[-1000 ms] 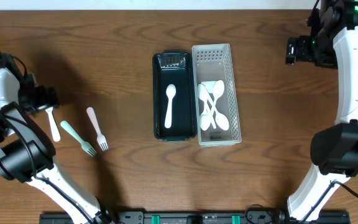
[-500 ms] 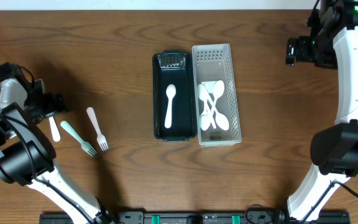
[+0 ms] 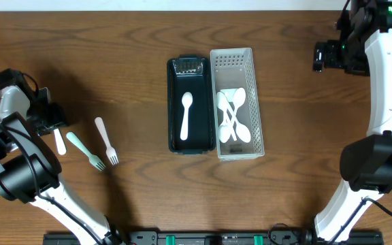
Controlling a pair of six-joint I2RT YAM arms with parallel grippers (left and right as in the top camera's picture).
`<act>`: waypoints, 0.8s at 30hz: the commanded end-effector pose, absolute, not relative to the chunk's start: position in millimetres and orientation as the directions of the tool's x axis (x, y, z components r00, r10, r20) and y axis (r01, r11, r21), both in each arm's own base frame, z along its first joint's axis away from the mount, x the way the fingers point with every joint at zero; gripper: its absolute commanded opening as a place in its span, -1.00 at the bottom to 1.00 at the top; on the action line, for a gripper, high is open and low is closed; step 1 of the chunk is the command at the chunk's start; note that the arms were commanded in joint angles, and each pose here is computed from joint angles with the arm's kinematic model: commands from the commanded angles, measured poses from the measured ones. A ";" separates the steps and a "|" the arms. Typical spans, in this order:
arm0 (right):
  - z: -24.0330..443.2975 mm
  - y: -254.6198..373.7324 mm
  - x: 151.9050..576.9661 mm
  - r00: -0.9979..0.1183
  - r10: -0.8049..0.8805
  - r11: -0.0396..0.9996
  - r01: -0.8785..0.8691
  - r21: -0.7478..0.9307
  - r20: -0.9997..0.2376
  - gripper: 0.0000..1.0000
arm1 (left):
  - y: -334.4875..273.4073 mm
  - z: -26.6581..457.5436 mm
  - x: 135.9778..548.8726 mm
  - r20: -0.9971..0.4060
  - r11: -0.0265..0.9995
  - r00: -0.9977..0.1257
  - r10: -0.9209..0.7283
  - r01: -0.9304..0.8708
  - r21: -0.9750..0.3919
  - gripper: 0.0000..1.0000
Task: Pack container
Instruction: 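Move the left gripper to a white fork and grasp it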
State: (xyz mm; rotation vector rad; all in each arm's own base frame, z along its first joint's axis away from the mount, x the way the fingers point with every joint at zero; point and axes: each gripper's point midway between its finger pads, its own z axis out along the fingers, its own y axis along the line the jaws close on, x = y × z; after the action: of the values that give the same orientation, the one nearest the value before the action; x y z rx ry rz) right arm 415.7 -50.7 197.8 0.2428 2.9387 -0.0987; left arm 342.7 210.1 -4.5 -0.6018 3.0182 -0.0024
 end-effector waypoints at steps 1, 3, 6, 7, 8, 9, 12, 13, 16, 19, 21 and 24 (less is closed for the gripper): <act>193.0 -54.3 414.0 -0.970 0.163 0.982 0.177 -0.062 -0.178 0.98 | 199.8 -25.6 326.6 0.014 0.922 -0.922 -0.386 -0.386 -0.026 0.02; 192.9 -54.3 413.7 -0.971 0.163 0.982 0.176 -0.062 -0.176 0.98 | 200.2 -25.6 327.2 0.012 0.921 -0.921 -0.389 -0.389 -0.026 -0.17; 192.9 -54.3 413.5 -0.971 0.163 0.982 0.177 -0.062 -0.175 0.98 | 200.3 -25.6 327.3 0.011 0.919 -0.920 -0.392 -0.392 -0.026 -0.29; 192.9 -54.3 413.5 -0.971 0.163 0.982 0.177 -0.062 -0.175 0.98 | 200.3 -25.6 327.3 0.011 0.919 -0.920 -0.392 -0.392 -0.026 -0.31; 192.9 -54.3 413.5 -0.971 0.163 0.982 0.176 -0.062 -0.175 0.98 | 200.3 -25.6 327.3 0.011 0.919 -0.920 -0.393 -0.393 -0.026 -0.38; 192.9 -54.3 413.5 -0.971 0.163 0.982 0.176 -0.062 -0.175 0.99 | 200.3 -25.6 327.4 0.011 0.919 -0.920 -0.393 -0.393 -0.026 -0.45; 192.9 -54.3 413.5 -0.971 0.163 0.982 0.176 -0.062 -0.175 0.98 | 200.3 -25.6 327.4 0.011 0.919 -0.920 -0.393 -0.393 -0.026 -0.50; 192.9 -54.3 413.5 -0.971 0.163 0.982 0.176 -0.062 -0.175 0.99 | 200.3 -25.6 327.4 0.011 0.919 -0.920 -0.393 -0.393 -0.026 -0.52; 192.9 -54.3 413.6 -0.971 0.163 0.982 0.176 -0.062 -0.176 0.99 | 200.6 -25.6 327.8 0.009 0.919 -0.920 -0.393 -0.393 -0.025 -0.56; 192.9 -54.3 413.6 -0.971 0.163 0.982 0.176 -0.062 -0.176 0.99 | 200.8 -25.6 328.1 0.007 0.919 -0.920 -0.393 -0.393 -0.025 -0.63; 192.9 -54.4 413.6 -0.971 0.163 0.982 0.176 -0.063 -0.176 0.99 | 201.0 -25.6 328.3 0.007 0.916 -0.916 -0.401 -0.401 -0.025 -0.71; 193.0 -54.4 413.7 -0.971 0.163 0.982 0.176 -0.063 -0.176 0.98 | 201.2 -25.5 328.7 0.005 0.912 -0.912 -0.410 -0.410 -0.024 -0.76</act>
State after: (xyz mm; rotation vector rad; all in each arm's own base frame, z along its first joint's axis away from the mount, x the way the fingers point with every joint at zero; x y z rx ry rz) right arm 414.4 -50.6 197.5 0.2430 2.9441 -0.0988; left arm 343.2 209.7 -4.1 -0.6247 3.0110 -0.0067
